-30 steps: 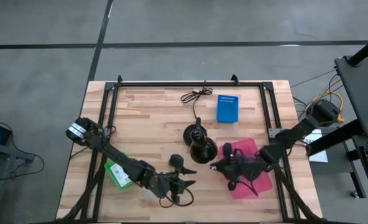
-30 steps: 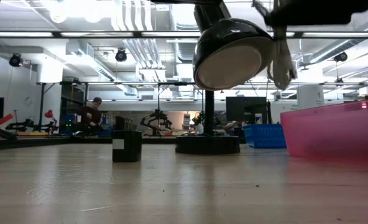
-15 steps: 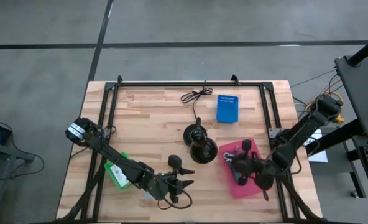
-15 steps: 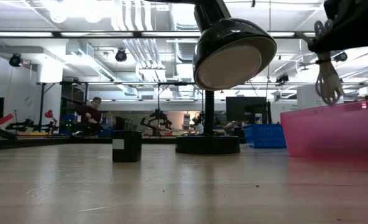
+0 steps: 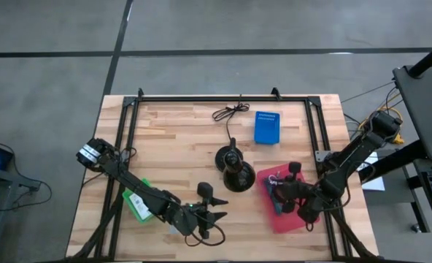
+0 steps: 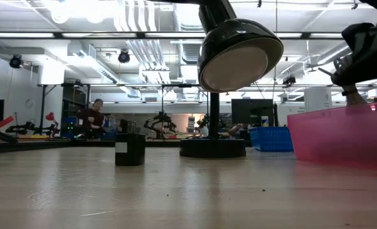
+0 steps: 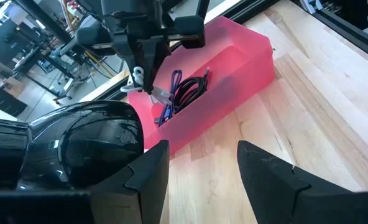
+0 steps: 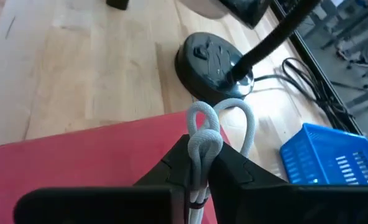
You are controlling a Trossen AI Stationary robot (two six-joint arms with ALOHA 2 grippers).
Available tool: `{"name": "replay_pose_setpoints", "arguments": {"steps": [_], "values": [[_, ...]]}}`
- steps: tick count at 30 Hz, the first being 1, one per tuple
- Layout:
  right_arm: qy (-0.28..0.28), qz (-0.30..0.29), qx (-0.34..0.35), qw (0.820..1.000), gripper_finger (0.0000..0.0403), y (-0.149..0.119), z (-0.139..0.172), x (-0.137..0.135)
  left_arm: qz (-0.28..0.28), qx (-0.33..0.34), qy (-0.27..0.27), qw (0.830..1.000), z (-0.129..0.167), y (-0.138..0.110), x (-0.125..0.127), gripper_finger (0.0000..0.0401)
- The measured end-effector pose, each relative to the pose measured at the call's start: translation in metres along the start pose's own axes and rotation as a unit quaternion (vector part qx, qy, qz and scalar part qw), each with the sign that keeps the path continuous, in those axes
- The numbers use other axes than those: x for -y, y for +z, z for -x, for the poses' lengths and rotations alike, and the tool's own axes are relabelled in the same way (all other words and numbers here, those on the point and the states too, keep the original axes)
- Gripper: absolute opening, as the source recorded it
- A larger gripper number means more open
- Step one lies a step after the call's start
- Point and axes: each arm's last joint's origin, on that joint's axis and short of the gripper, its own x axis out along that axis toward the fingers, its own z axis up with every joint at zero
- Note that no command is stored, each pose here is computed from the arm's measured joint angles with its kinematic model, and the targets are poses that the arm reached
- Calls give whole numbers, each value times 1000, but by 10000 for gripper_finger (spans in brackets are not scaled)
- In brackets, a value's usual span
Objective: Pick and place items into bin
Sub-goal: Put the white charger cable into the red bin
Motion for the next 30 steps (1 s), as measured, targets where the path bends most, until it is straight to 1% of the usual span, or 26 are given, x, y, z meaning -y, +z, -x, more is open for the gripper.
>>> {"name": "replay_pose_setpoints", "arguments": {"steps": [10, 16, 23, 30], "values": [[0, 0, -2, 1000, 69, -1, 0, 0, -1, -1, 0, 1000, 0, 0, 0, 173], [1, 2, -2, 1000, 88, 0, 0, 0, -2, -3, -1, 1000, 0, -1, 0, 173], [4, 14, 5, 1000, 98, 6, 2, -1, -2, -3, -1, 1000, 0, -1, 0, 173], [7, 9, 17, 1000, 93, 17, 6, -2, -2, -3, -1, 1000, 0, -1, 0, 173]]}}
